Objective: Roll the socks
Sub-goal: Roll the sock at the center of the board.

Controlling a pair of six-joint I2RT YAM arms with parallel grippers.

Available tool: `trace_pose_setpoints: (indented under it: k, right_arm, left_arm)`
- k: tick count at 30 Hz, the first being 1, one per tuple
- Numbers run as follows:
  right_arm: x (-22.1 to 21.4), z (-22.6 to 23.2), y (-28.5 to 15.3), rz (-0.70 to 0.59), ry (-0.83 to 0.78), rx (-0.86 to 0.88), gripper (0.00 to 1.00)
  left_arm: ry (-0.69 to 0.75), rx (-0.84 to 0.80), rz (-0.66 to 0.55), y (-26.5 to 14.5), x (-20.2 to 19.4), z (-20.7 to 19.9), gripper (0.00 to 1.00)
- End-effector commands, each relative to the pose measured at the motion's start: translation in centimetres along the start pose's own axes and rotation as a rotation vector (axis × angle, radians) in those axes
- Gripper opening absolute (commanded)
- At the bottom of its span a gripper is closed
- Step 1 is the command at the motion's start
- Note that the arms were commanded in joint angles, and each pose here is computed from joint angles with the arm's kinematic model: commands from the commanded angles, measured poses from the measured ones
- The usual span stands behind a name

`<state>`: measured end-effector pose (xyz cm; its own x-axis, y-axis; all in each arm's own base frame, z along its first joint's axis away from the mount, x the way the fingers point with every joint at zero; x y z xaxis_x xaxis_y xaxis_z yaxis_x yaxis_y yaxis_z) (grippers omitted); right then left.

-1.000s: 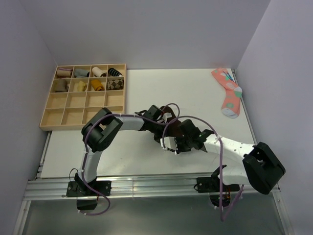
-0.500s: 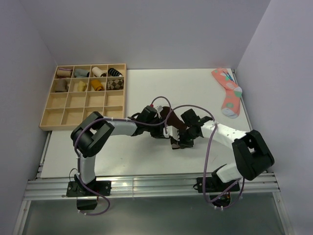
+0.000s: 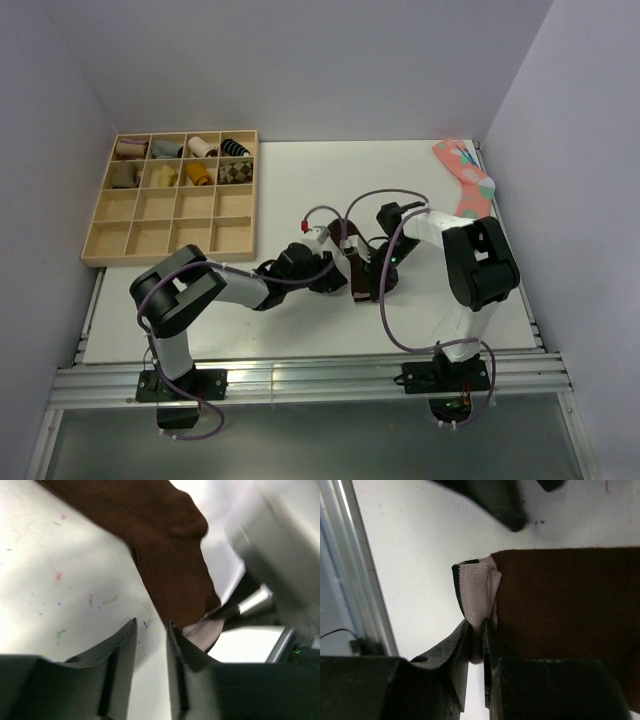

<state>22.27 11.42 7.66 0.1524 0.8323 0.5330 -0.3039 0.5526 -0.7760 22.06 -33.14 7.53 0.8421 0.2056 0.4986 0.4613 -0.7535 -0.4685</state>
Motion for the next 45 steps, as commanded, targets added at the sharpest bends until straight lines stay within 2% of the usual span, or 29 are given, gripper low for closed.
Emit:
trace_pose_setpoints:
  k: [1,8,19,22,31,41,45]
  right_arm:
    - [0.0,0.4,-0.7,-0.031,0.113,0.093,0.12]
    - [-1.0,-0.9,-0.2,-0.024,0.246,0.157,0.12]
    - [-1.6,-1.9,0.0,-0.027,0.332,0.175,0.12]
    - [-1.8,-2.1,-0.1,-0.028,0.346,0.185,0.12]
    - [-1.8,-2.7,-0.3,-0.036,0.382,0.201,0.12]
    - [-1.9,-2.8,-0.4,-0.022,0.389,0.197,0.13]
    - [-1.9,-2.8,-0.3,-0.017,0.401,0.195,0.13]
  left_arm:
    - [0.165,-0.188,-0.137,-0.3,0.6,-3.1,0.38]
    - [0.302,-0.278,-0.156,0.2,-0.4,-4.2,0.44]
    - [0.486,-0.307,-0.031,2.0,-1.9,-4.7,0.51]
    - [0.530,-0.271,-0.002,2.1,-2.3,-3.8,0.52]
    - [0.541,-0.281,0.062,2.1,-3.6,-2.8,0.56]
    - [0.510,-0.260,0.063,2.9,-3.9,-2.3,0.52]
    - [0.494,-0.259,0.083,3.3,-4.2,-2.3,0.42]
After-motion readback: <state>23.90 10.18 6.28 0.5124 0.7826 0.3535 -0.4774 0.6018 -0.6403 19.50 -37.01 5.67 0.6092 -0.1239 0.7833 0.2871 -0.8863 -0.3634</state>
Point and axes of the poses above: each gripper's point midway between its finger pads, its own y axis out along the fingers, its own z axis along the line the jaws close on, x = y × z, the point moved 7 cm from there along -y, back along the fingers, and after that the axes turned 11 degrees about -y, right-handed, at the moved point
